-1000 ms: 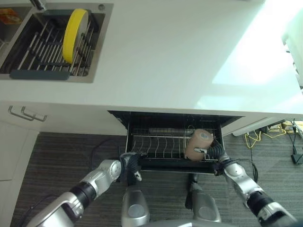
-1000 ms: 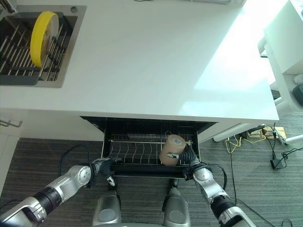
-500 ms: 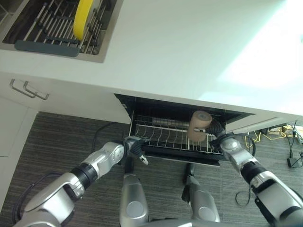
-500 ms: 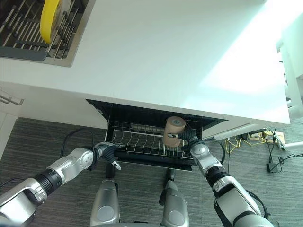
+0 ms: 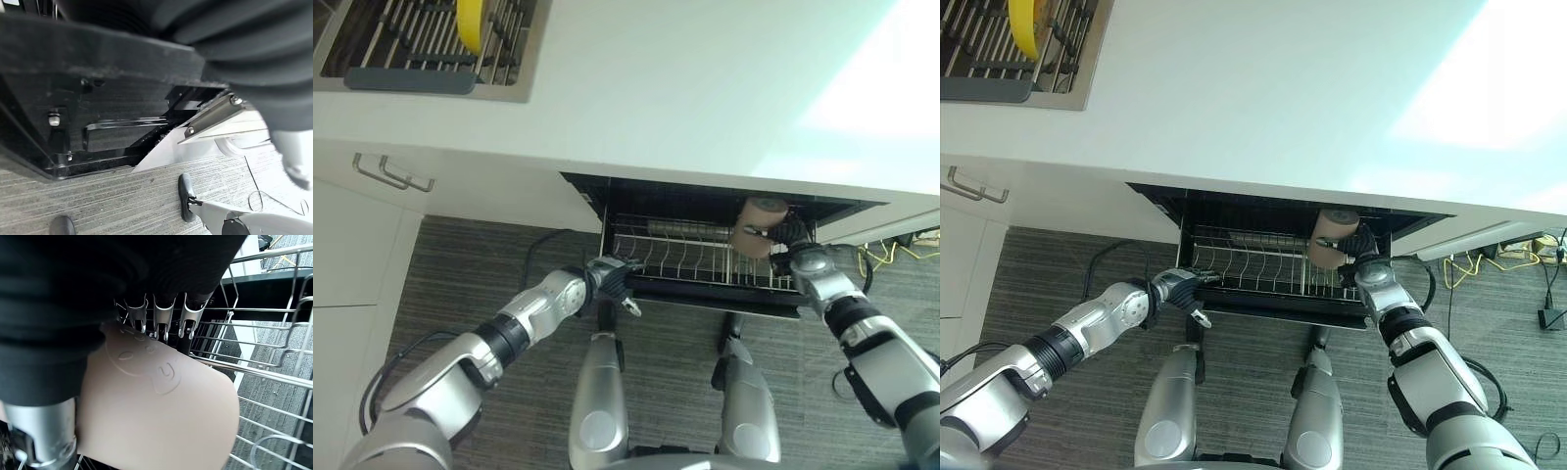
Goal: Place the dishes in the dishwasher.
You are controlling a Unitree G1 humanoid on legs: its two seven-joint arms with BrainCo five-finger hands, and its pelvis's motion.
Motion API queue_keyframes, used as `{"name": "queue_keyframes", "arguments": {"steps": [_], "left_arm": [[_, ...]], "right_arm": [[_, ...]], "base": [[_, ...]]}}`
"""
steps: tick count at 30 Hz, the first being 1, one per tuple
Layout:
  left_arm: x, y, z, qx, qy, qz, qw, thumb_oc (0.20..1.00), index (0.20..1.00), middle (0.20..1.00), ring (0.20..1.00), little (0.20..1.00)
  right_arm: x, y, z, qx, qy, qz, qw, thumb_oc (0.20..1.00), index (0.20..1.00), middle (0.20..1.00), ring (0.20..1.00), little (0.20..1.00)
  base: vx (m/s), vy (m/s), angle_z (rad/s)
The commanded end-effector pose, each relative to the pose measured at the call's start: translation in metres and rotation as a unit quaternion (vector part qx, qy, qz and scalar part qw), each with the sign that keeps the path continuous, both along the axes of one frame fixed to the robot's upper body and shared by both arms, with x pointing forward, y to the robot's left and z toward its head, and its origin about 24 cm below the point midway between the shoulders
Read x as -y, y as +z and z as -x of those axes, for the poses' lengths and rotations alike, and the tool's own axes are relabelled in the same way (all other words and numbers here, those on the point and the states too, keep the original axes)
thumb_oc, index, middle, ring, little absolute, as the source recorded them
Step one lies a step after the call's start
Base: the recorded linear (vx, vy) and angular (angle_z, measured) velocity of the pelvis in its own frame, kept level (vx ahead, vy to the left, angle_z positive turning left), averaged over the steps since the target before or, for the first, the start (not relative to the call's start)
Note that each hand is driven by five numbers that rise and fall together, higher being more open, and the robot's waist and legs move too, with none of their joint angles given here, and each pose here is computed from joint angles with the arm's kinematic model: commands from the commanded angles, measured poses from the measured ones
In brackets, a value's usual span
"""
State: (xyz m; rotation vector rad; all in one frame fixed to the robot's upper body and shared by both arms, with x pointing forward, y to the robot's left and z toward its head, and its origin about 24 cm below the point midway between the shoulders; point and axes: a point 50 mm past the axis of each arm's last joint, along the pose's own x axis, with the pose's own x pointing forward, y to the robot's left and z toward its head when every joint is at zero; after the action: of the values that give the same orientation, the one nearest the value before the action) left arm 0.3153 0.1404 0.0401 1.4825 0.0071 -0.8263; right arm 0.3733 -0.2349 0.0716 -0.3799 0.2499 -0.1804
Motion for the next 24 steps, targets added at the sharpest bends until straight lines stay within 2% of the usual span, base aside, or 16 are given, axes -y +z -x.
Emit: {"name": "queue_keyframes", "arguments": {"steps": [1, 14, 18, 19, 22, 24], "left_arm": [[-0.044, -0.057, 0.02, -0.079, 0.083, -0.107, 0.988, 1.0, 1.0, 1.0, 1.0, 1.0], [-0.03, -0.062, 0.024, -0.067, 0.067, -0.086, 0.992, 1.0, 1.0, 1.0, 1.0, 1.0], [-0.03, -0.067, 0.029, -0.068, 0.066, -0.083, 0.992, 1.0, 1.0, 1.0, 1.0, 1.0], [-0.029, -0.068, 0.03, -0.066, 0.065, -0.082, 0.992, 1.0, 1.0, 1.0, 1.0, 1.0], [-0.029, -0.068, 0.03, -0.066, 0.065, -0.081, 0.992, 1.0, 1.0, 1.0, 1.0, 1.0], [-0.025, -0.076, 0.037, -0.066, 0.06, -0.075, 0.993, 1.0, 1.0, 1.0, 1.0, 1.0]], "right_arm": [[0.009, 0.041, -0.015, 0.066, -0.025, -0.029, 0.997, 0.2, 0.2, 0.2, 0.2, 0.2], [0.022, 0.067, -0.025, 0.063, -0.066, 0.004, 0.996, 0.2, 0.2, 0.2, 0.2, 0.2], [0.029, 0.062, -0.024, 0.011, -0.067, 0.047, 0.997, 0.2, 0.2, 0.2, 0.2, 0.2], [0.029, 0.061, -0.024, -0.003, -0.065, 0.055, 0.996, 1.0, 1.0, 1.0, 1.0, 1.0], [0.03, 0.06, -0.023, -0.008, -0.065, 0.055, 0.996, 1.0, 1.0, 1.0, 1.0, 1.0], [0.027, 0.045, -0.02, -0.047, -0.078, 0.052, 0.995, 1.0, 1.0, 1.0, 1.0, 1.0]], "base": [[-0.05, 0.01, -0.03], [-0.03, 0.049, -0.05], [0.0, 0.035, 0.01], [0.0, 0.015, -0.24], [0.0, 0.013, 0.12], [0.01, 0.042, -0.23]]}}
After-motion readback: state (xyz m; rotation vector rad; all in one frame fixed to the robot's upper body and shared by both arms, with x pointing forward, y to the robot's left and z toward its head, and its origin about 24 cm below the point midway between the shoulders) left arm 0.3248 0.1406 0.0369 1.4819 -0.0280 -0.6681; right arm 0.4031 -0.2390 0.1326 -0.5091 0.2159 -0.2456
